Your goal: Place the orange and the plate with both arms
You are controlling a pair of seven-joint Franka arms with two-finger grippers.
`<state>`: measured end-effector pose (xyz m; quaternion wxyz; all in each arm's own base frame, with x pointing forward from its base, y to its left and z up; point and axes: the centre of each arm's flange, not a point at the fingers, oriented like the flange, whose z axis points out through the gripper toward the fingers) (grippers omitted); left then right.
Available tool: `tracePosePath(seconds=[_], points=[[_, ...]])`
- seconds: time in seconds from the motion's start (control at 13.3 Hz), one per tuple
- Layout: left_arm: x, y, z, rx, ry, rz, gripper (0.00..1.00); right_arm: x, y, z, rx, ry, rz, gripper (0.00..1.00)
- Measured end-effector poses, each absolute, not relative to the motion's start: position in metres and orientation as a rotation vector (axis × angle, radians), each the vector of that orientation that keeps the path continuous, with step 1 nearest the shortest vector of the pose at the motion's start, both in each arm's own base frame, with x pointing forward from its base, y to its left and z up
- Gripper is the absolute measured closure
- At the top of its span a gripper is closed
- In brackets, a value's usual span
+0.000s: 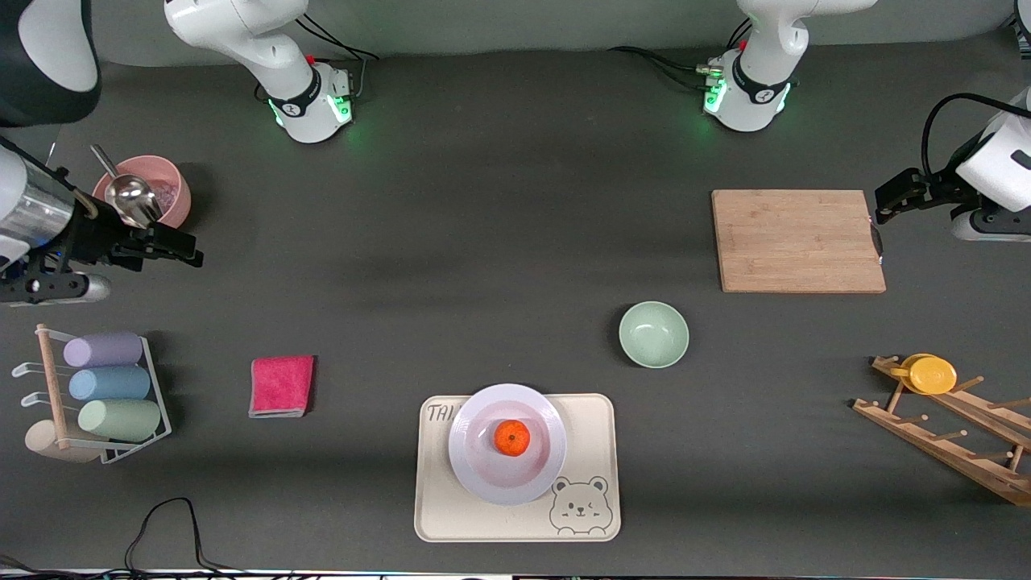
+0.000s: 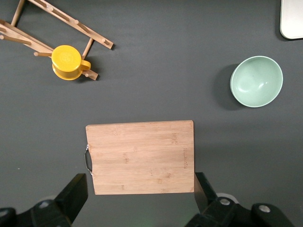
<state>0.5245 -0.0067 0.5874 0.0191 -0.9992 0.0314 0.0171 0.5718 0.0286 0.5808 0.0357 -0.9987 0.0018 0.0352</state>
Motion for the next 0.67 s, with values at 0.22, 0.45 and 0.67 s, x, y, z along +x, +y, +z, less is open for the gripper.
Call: tracePosePath(seconds=[0.22,0.45,0.67], points=[[0.525,-0.008,0.587,-3.105,0.098,0.053,0.00,0.565,0.043,0.584,-3.087,-0.017,0.107,0.00],[0.525,-0.010,0.588,-3.112,0.103,0.051,0.00,0.556,0.050,0.582,-3.087,0.036,0.112,0.00],[0.525,-0.013,0.588,-3.134,0.101,0.050,0.00,0.530,0.034,0.597,-3.078,0.070,0.069,0.00]])
